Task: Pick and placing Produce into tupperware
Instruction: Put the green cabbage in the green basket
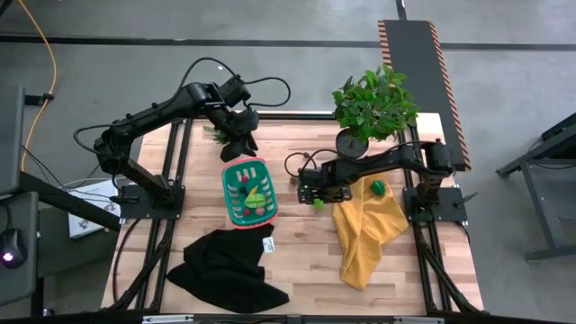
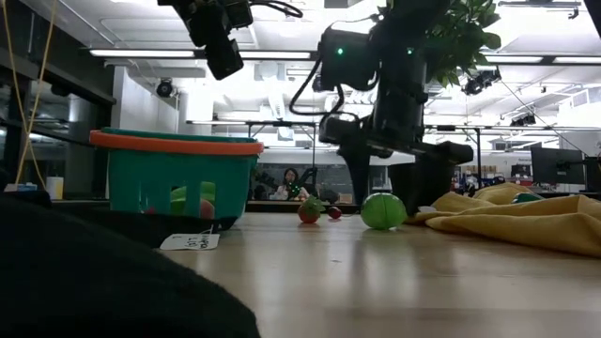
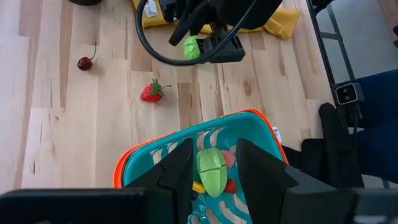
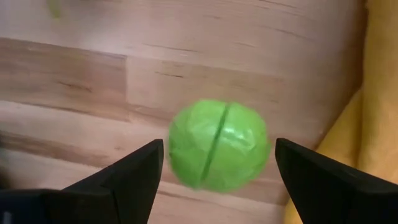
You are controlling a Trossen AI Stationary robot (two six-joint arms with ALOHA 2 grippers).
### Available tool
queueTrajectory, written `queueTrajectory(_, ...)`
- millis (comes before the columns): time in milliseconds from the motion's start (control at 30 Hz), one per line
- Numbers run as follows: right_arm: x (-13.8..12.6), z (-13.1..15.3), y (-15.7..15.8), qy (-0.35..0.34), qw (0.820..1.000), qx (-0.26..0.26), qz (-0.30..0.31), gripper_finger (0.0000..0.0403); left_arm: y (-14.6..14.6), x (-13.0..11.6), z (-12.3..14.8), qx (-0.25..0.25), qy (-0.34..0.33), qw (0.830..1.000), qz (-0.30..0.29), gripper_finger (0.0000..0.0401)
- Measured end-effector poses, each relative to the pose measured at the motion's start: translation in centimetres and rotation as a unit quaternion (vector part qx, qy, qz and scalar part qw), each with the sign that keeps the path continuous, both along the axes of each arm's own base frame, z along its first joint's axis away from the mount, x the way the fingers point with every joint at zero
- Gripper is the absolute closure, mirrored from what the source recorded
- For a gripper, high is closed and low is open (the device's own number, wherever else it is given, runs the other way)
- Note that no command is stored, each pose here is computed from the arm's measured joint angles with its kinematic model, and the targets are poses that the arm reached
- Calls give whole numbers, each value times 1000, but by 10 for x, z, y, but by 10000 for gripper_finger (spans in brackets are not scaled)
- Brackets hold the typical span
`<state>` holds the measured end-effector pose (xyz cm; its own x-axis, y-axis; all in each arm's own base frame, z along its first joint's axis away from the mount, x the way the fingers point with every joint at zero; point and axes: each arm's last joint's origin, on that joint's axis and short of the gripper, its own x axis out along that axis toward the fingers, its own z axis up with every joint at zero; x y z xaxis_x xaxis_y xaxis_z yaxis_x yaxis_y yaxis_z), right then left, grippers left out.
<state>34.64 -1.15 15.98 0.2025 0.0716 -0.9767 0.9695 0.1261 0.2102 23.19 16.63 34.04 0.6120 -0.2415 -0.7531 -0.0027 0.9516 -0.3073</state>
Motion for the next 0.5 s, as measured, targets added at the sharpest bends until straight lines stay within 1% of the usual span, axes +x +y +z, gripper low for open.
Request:
queueTrajectory(200, 4, -10, 0, 3, 1000, 12, 7, 102, 0, 0, 0, 0, 0, 1000, 0, 291)
queueTrajectory(500, 5, -11, 0, -1, 1000, 6, 6, 104, 0, 0, 0, 2, 2, 1000, 1, 291)
